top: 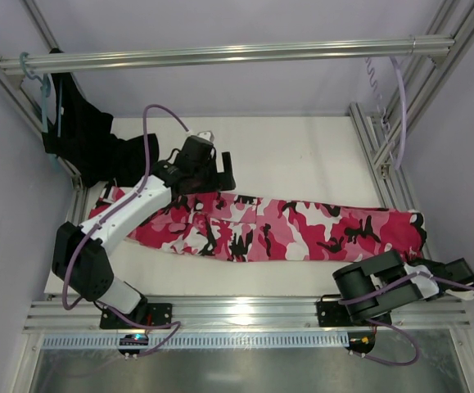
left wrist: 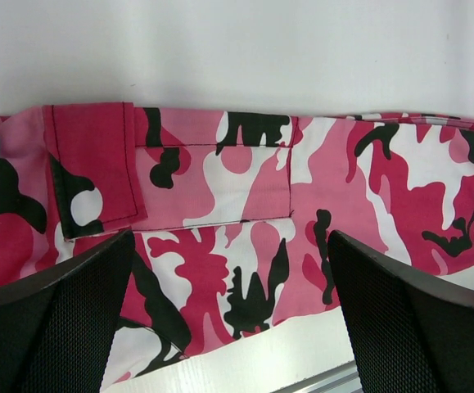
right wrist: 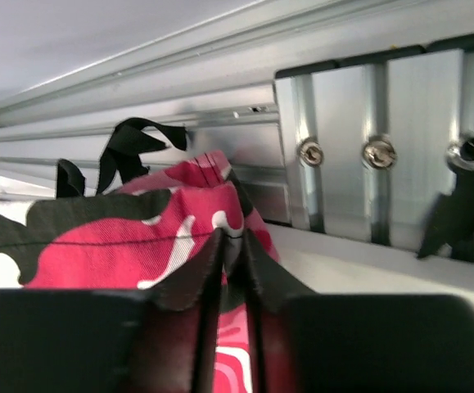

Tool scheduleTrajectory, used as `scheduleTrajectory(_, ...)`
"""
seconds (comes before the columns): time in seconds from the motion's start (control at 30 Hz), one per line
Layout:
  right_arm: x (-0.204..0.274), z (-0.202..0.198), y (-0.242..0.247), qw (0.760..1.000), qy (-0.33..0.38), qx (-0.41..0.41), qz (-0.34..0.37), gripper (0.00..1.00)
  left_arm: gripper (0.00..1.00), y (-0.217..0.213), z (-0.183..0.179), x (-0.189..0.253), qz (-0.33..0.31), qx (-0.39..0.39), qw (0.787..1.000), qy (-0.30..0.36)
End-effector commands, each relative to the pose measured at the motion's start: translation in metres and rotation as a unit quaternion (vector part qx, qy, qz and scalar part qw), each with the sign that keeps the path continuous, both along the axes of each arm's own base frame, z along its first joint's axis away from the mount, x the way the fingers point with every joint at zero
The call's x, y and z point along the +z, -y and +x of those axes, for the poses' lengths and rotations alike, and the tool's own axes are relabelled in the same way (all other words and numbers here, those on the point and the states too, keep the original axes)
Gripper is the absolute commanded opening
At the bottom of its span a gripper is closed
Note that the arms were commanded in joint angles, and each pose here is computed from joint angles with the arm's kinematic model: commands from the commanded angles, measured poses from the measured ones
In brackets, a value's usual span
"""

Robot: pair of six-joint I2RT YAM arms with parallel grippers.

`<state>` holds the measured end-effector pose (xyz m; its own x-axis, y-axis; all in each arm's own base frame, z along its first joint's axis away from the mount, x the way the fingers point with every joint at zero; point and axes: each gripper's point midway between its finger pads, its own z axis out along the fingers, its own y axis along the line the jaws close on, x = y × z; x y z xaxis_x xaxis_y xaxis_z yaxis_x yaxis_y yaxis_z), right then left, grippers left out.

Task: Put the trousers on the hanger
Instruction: Fold the trousers

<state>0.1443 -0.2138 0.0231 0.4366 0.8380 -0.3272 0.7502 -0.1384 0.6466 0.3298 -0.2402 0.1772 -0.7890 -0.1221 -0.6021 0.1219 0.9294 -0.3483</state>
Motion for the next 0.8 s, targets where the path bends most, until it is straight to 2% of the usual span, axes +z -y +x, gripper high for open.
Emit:
scheduleTrajectory(0.0, 0.012, -0.011, 0.006, 0.999, -0.03, -0.014, -0.012, 0.14, 0.99, -0.004, 0.001, 0.02, -0.001, 0.003, 1.0, 0.026)
scheduleTrajectory(0.07, 0.031, -0.016, 0.009, 0.998, -0.047, -0.012, -0.03, 0.04, 0.99, -0.005, 0.0, 0.023, -0.001, 0.003, 1.0, 0.03)
scheduleTrajectory(0.2, 0.076, -0.008, 0.007, 0.996, -0.034, 0.008, -0.078, 0.04, 0.99, -0.004, 0.0, 0.027, -0.013, 0.005, 0.999, 0.041)
scheduleTrajectory(0.33, 0.105, 0.006, -0.009, 0.985, -0.092, 0.054, -0.138, 0.04, 1.0, -0.014, 0.007, 0.023, 0.009, 0.018, 0.999, 0.05)
scheduleTrajectory(0.43, 0.125, 0.02, -0.032, 0.974, -0.091, 0.094, -0.184, 0.04, 1.0, -0.018, 0.008, 0.021, 0.02, 0.013, 0.999, 0.046)
scheduleTrajectory(0.57, 0.105, 0.01, -0.035, 0.971, -0.125, 0.088, -0.184, 0.04, 1.0, -0.025, 0.007, 0.022, 0.025, 0.018, 0.998, 0.05)
scheduleTrajectory(0.6, 0.097, 0.006, -0.03, 0.97, -0.144, 0.08, -0.18, 0.07, 1.0, -0.025, 0.005, 0.021, 0.024, 0.017, 0.998, 0.048)
scheduleTrajectory(0.63, 0.093, 0.003, -0.027, 0.97, -0.154, 0.07, -0.176, 0.13, 1.0, -0.025, 0.003, 0.02, 0.021, 0.016, 0.999, 0.046)
scheduleTrajectory(0.77, 0.081, 0.005, -0.016, 0.974, -0.164, 0.06, -0.146, 0.14, 1.0, -0.026, -0.001, 0.018, 0.022, 0.011, 0.999, 0.043)
